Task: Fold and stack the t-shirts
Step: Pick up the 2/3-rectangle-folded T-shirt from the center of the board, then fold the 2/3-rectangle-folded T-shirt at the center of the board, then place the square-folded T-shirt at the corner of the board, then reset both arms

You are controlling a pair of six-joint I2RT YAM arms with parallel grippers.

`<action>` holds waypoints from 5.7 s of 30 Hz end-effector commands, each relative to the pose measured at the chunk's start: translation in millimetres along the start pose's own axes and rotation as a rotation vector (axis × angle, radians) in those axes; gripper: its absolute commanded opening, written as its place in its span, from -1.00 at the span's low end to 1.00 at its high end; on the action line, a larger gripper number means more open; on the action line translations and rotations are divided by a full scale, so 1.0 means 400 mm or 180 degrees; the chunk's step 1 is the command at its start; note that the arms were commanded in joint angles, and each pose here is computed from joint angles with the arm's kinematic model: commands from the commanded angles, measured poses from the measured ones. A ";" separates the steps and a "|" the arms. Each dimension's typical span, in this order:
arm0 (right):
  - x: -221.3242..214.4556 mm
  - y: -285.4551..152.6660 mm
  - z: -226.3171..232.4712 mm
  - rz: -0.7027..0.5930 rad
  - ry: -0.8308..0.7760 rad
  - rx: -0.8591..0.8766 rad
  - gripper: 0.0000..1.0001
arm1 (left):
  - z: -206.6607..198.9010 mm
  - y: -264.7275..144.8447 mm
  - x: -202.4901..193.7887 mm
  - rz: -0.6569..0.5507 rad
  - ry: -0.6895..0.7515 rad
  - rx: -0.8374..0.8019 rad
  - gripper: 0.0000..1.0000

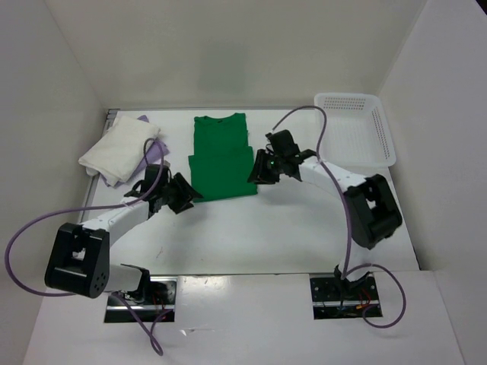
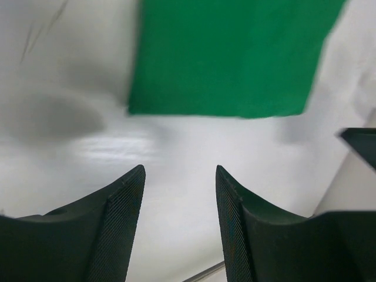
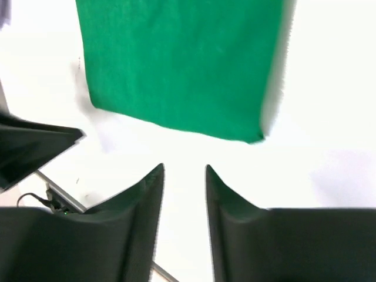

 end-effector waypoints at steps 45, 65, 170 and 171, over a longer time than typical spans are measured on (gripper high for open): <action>-0.154 -0.027 -0.203 0.0042 0.0807 -0.0382 -0.99 | 0.067 0.006 -0.047 0.0533 0.0079 0.0441 -1.00; -0.040 -0.199 -0.054 -0.0264 0.0334 -0.0141 -0.99 | -0.096 -0.141 0.060 0.0172 0.0341 -0.0029 -1.00; -0.097 -0.322 -0.081 -0.0430 0.0104 0.0494 1.00 | 0.247 -0.442 0.492 -0.2455 -0.0881 0.0941 1.00; -0.100 -0.328 -0.083 -0.0445 0.0114 0.0456 1.00 | 0.244 -0.440 0.466 -0.2364 -0.0916 0.0931 1.00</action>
Point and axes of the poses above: each gripper's point midway between its finger pads, its own y axis out along the fingers, its own z axis along the line the jaws close on, x = y × z, the point moved 9 cm from there along -y, back along the fingers, and after that the axes turned 7 degrees about y, right-handed, at the moved point
